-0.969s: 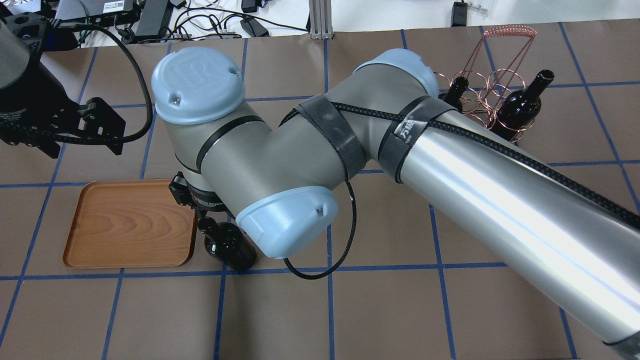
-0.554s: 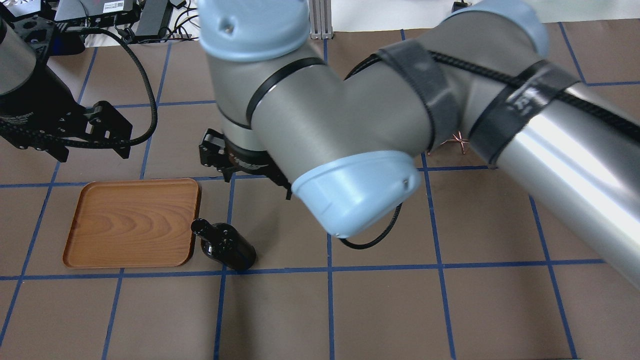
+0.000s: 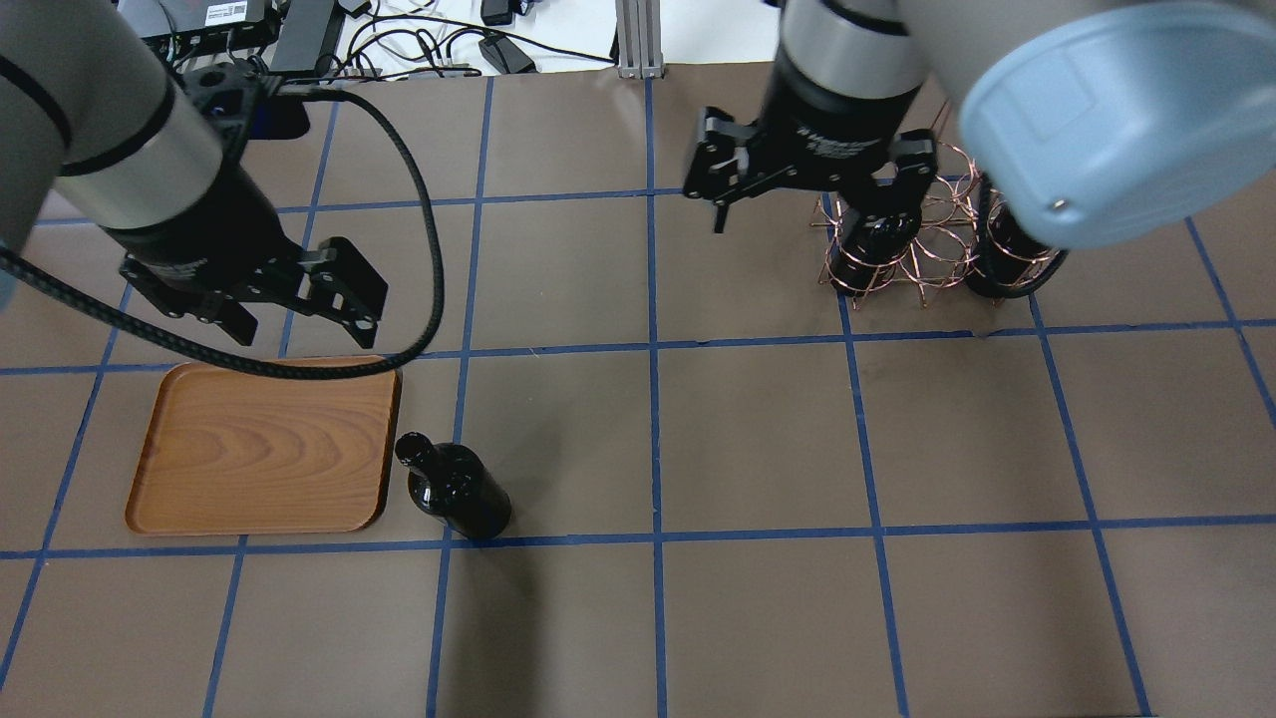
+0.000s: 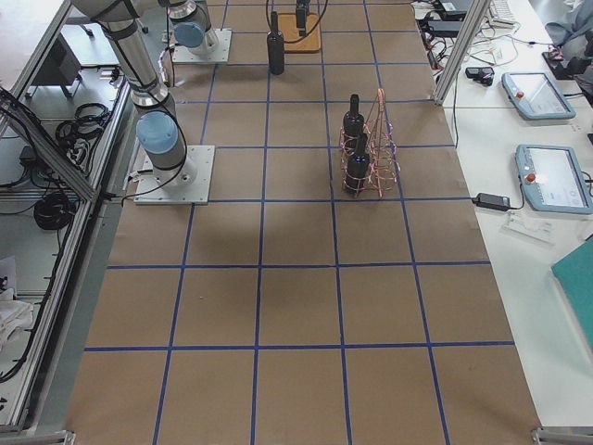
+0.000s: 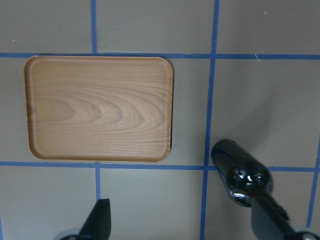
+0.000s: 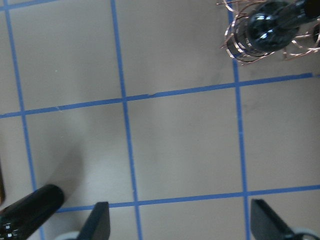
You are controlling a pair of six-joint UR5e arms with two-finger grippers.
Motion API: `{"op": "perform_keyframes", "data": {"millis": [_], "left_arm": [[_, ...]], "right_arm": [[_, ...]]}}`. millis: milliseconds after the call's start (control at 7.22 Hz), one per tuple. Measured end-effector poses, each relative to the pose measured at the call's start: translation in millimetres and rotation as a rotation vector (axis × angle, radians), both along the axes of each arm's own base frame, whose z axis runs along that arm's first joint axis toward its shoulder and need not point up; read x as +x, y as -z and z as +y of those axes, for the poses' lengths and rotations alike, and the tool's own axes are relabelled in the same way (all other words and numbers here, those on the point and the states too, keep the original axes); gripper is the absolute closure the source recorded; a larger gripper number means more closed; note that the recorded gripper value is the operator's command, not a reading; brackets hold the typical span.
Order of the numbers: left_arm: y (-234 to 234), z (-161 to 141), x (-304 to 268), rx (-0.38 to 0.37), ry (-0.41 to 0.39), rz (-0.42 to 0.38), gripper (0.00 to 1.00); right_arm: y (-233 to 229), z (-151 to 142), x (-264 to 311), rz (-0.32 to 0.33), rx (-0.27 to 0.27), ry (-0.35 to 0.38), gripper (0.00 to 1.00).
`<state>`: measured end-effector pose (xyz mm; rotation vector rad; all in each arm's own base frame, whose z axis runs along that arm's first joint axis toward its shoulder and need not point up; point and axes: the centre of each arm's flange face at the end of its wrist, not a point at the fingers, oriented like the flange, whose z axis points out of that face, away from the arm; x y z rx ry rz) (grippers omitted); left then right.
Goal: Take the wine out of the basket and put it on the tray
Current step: 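Lower the left gripper onto the standing bottle's neck while the right arm withdraws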
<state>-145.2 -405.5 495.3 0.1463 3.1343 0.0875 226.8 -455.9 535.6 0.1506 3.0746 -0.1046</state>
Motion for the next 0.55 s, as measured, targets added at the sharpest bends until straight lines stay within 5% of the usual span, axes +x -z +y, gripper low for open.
{"op": "perform_keyframes", "data": {"millis": [554], "left_arm": [[59.8, 15.7, -32.1, 0.092, 0.056, 0.060, 0.00]], "right_arm": [[-18.8, 6.9, -61.4, 0.059, 0.001, -0.072, 0.00]]}}
